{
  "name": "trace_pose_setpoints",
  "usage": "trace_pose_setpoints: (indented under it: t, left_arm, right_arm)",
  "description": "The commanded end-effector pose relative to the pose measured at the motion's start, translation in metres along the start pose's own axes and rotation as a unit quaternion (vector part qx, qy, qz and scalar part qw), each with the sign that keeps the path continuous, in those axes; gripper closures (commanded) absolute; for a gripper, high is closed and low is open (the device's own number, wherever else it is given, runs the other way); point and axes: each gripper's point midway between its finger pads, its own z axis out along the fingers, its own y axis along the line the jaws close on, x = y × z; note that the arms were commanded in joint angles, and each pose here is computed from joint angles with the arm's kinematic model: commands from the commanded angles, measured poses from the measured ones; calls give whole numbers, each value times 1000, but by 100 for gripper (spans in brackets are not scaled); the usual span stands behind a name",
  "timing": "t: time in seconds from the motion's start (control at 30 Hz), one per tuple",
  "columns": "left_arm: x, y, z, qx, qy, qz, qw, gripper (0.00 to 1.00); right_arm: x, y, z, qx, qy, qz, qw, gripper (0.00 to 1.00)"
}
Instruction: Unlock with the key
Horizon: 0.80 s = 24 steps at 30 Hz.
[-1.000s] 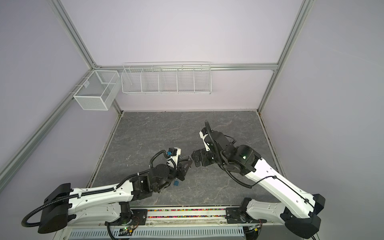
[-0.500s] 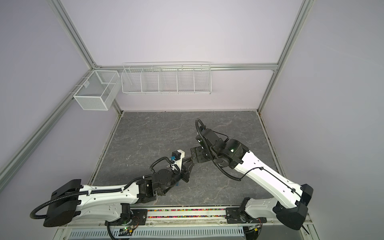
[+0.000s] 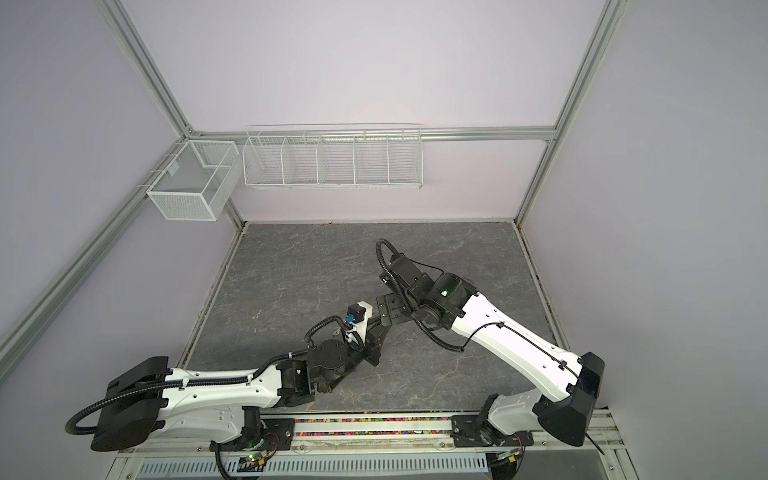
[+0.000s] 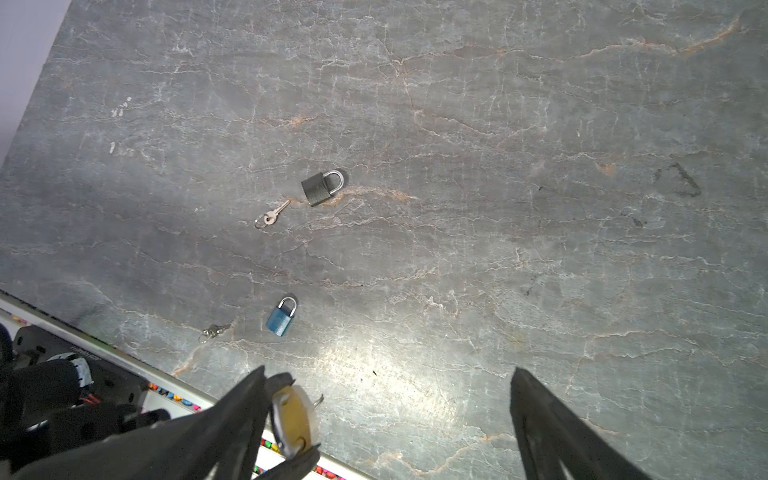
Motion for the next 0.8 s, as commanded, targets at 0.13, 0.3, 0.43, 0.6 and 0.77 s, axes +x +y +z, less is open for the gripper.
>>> trace_pose_setpoints:
  t: [0.13, 0.3, 0.43, 0.6, 0.77]
  left_arm:
    - [-15, -4, -3, 5, -24, 4, 1000, 100]
    - [-16, -5, -4, 8, -25, 9, 1000, 100]
    - [-16, -7, -5, 14, -25, 17, 999, 100]
    - [-18, -6, -6, 12, -27, 23, 999, 100]
    - [-19, -9, -6, 20, -28, 30, 999, 100]
  right_arm:
    - [-5, -12, -2, 41, 4, -19, 999, 9]
    - [-4, -14, -3, 49, 14, -32, 998, 10]
    - [-5, -14, -7, 51, 22, -48, 997, 10]
    - [-7, -18, -13, 55, 30, -66, 996, 11]
    - [-7, -12, -17, 30, 41, -78, 996, 11]
